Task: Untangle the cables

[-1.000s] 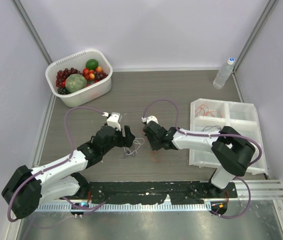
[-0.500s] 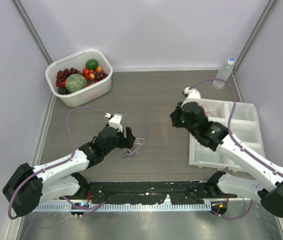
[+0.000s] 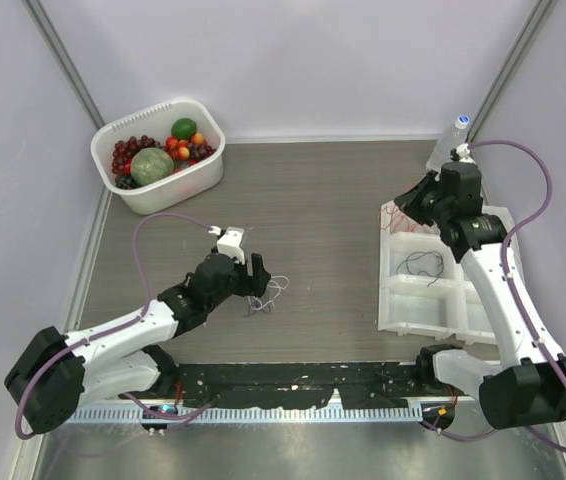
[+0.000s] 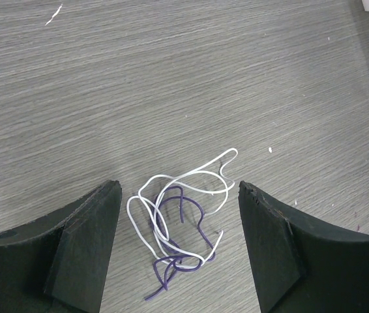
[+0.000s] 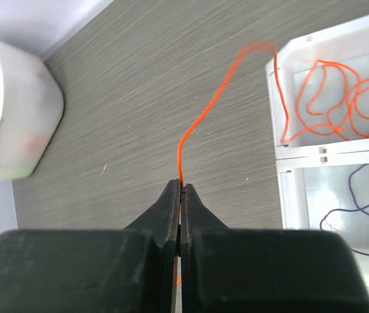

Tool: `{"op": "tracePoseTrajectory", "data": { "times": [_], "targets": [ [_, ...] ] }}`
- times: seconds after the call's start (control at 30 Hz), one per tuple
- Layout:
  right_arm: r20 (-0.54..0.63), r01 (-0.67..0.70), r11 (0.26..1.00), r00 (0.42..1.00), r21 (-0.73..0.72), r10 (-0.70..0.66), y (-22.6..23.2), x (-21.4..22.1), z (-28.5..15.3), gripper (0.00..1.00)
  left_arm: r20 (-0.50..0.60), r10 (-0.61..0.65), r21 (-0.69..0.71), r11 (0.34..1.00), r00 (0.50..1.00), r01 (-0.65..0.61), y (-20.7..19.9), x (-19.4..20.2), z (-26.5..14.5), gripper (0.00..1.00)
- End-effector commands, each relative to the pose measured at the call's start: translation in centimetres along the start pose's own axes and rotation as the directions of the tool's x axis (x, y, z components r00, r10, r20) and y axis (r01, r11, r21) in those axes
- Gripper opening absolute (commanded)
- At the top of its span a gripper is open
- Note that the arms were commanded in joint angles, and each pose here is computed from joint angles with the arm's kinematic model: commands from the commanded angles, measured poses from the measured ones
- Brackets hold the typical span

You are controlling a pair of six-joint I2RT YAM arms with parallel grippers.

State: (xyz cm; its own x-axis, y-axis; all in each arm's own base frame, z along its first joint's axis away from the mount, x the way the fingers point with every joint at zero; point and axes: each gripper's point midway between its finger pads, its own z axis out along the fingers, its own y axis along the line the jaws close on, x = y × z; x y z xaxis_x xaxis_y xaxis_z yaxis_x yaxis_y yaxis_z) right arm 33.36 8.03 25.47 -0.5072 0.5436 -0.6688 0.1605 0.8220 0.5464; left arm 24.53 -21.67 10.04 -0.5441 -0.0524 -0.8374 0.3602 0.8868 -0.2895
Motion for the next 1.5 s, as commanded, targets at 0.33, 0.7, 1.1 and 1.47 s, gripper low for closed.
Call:
{"op": "tracePoseTrajectory", "data": {
  "times": [0.33, 0.7, 1.1, 1.47],
  "targets": [
    [0.1, -0.276, 0.939, 0.96, 0.203, 0.261, -8.7, -2.2, 3.2, 0.01, 0.075, -0.008, 0.032, 0.999, 0.997, 0.006, -1.1, -2.3, -0.2, 0.76],
    [0.151, -0.333, 0.842, 0.943, 0.424, 0.297, -15.4, -1.1, 8.9, 0.01, 0.072, -0.003, 0.021, 1.0, 0.997, 0.002, -0.9, -2.2, -0.1, 0.76],
    [0.163, -0.141, 0.791, 0.985, 0.596, 0.053, -20.2, -1.8, 10.6, 0.02, 0.061, 0.0, 0.016, 1.0, 0.998, -0.001, -0.9, -2.0, 0.2, 0.76],
    [0.102, -0.015, 0.851, 0.994, 0.526, -0.046, -17.0, -2.4, 8.9, 0.54, 0.059, 0.003, -0.002, 1.0, 0.998, -0.003, -0.5, -1.8, 0.5, 0.76]
  ]
}}
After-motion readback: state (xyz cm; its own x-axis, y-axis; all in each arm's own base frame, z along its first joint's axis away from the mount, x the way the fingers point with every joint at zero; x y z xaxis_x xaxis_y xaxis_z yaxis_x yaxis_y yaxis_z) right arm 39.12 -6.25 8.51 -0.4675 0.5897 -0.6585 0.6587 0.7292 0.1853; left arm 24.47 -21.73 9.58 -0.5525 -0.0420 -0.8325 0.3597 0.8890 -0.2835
